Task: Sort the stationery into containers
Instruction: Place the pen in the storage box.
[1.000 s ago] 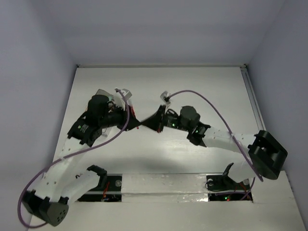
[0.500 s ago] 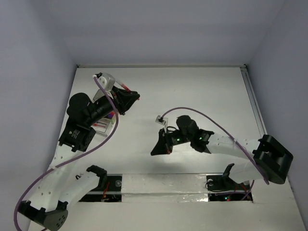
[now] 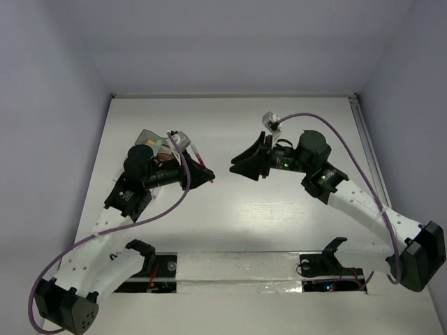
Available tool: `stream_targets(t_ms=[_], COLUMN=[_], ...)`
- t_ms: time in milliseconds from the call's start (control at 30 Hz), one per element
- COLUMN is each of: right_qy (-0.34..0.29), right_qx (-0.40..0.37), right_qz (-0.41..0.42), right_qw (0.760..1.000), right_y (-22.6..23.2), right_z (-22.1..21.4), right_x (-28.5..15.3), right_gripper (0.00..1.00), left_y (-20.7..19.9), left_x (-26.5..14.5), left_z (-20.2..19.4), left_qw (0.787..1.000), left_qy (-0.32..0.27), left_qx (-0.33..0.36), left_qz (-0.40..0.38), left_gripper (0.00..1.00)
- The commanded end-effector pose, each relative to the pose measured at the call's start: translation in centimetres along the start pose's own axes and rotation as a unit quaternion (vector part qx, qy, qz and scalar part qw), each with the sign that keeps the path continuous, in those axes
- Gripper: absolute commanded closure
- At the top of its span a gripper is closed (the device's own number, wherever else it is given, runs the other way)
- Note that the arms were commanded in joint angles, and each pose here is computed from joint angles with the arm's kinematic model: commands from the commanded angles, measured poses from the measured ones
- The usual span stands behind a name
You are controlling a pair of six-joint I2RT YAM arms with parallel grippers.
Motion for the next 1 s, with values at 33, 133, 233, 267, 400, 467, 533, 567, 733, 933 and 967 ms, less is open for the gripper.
stream_targets(t_ms=[33,133,233,267,400,467,533,567,733,933,967], right_qy=[-0.028,-0.021,-0.017,-0.010,0.007,0.006,-0.006,-0.019,-0.065,-0.063,-0.061], right_qx=[-0.036,-0.038,-0.047,-0.047,-0.034,-0.031,-0.029,-0.028,0.003,0.021,0.028], right_qz=[0.018,0.012,0.037,0.052,0.084,0.075,0.055,0.035,-0.100,-0.209,-0.224], right_qw=[0.999,0.999,0.998,0.998,0.996,0.997,0.998,0.999,0.993,0.976,0.972], right_y=[0.2,-0.6,0.1,0.2,0.6,0.2,-0.2,-0.6,-2.6,-5.6,-6.4], right_z=[2.6,3.3,4.9,5.3,5.7,5.5,4.7,4.6,2.1,-2.2,-3.3], right_x=[1.1,2.2,3.2,3.8,4.6,4.7,3.9,3.6,0.0,-3.4,-3.9], right_gripper=[0.46,0.36,0.34,0.34,0.33,0.33,0.32,0.32,0.33,0.33,0.33], left_y=[-1.0,-1.1,-1.6,-1.8,-1.8,-0.6,0.9,1.5,6.8,12.2,13.3], left_x=[0.1,0.4,0.8,1.0,1.1,1.3,1.3,1.3,-0.4,-5.5,-6.8], left_z=[-0.1,-1.2,-2.1,-2.3,-2.2,-2.2,-2.1,-2.3,-3.8,-5.5,-5.8], left_qw=[0.999,0.999,0.998,0.997,0.998,0.999,0.996,0.993,0.954,0.893,0.876], left_qy=[-0.008,0.004,0.014,0.018,0.018,0.015,0.007,0.004,0.003,-0.035,-0.044], left_qx=[0.005,-0.006,-0.014,-0.015,-0.020,-0.030,-0.061,-0.074,-0.145,-0.217,-0.224], left_qz=[-0.044,-0.054,-0.066,-0.071,-0.057,-0.006,0.066,0.097,0.261,0.392,0.424], left_gripper=[1.00,1.00,1.00,1.00,1.00,1.00,1.00,1.00,1.00,1.00,1.00])
Point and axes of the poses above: each gripper's point midway between its finger pads, its own x axis out along the fingers, its own y axis along the line the jaws close on, z = x × y, the point moved 5 cm from there along -x, back along the fingers, and after that the axes turned 13 degrees about x, right-handed, at the moved point
